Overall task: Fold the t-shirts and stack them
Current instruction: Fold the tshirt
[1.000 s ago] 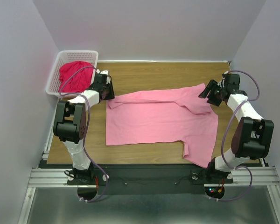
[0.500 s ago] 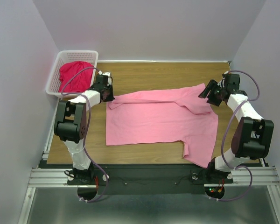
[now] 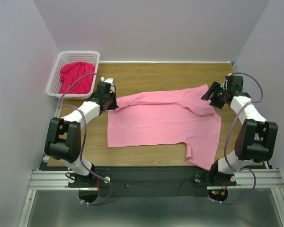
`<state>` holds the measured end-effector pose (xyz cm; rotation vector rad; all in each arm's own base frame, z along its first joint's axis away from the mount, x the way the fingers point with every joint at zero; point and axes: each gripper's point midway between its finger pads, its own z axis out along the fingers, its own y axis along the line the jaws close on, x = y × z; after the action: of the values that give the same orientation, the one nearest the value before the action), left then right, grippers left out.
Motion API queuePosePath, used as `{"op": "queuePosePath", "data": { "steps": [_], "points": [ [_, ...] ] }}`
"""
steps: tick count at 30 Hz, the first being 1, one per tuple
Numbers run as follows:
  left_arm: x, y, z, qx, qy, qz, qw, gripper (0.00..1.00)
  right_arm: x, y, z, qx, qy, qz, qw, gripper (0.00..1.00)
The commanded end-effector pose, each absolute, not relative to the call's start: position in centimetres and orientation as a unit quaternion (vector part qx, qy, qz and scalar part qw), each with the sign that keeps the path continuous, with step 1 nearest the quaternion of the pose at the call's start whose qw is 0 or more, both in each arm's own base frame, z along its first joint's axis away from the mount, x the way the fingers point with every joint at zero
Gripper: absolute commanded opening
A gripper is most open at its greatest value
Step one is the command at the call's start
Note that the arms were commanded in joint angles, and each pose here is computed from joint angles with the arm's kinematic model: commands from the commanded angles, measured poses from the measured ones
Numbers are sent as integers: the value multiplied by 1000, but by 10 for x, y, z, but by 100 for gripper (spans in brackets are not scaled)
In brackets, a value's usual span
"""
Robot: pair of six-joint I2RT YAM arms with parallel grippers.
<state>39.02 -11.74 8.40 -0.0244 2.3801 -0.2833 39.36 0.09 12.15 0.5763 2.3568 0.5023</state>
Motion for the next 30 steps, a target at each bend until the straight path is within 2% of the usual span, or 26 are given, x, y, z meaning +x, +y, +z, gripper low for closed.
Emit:
{"op": "queuePosePath", "data": {
  "steps": [1,7,9,10,11,14,18,30],
  "points": [
    [361,-126,68,-24,931,-122,342,0,394,2,132,220,892,195,344,68],
    [336,-130,42,-54,940,-125,312,5,392,-3,124,245,891,184,336,68],
    [330,-126,37,-70,942,-118,307,13,391,-6,120,254,891,175,333,68],
    [331,-123,39,-82,939,-115,313,21,391,-7,119,261,890,174,331,68],
    [333,-120,47,-103,932,-112,330,38,391,-8,118,264,890,169,331,68],
    [340,-116,68,-145,909,-123,370,67,393,-10,115,270,890,165,329,68],
    [343,-117,79,-178,897,-139,380,67,399,-17,116,277,888,152,334,67],
    [325,-130,56,-251,896,-178,320,68,408,-16,116,287,885,159,331,67]
  ]
}}
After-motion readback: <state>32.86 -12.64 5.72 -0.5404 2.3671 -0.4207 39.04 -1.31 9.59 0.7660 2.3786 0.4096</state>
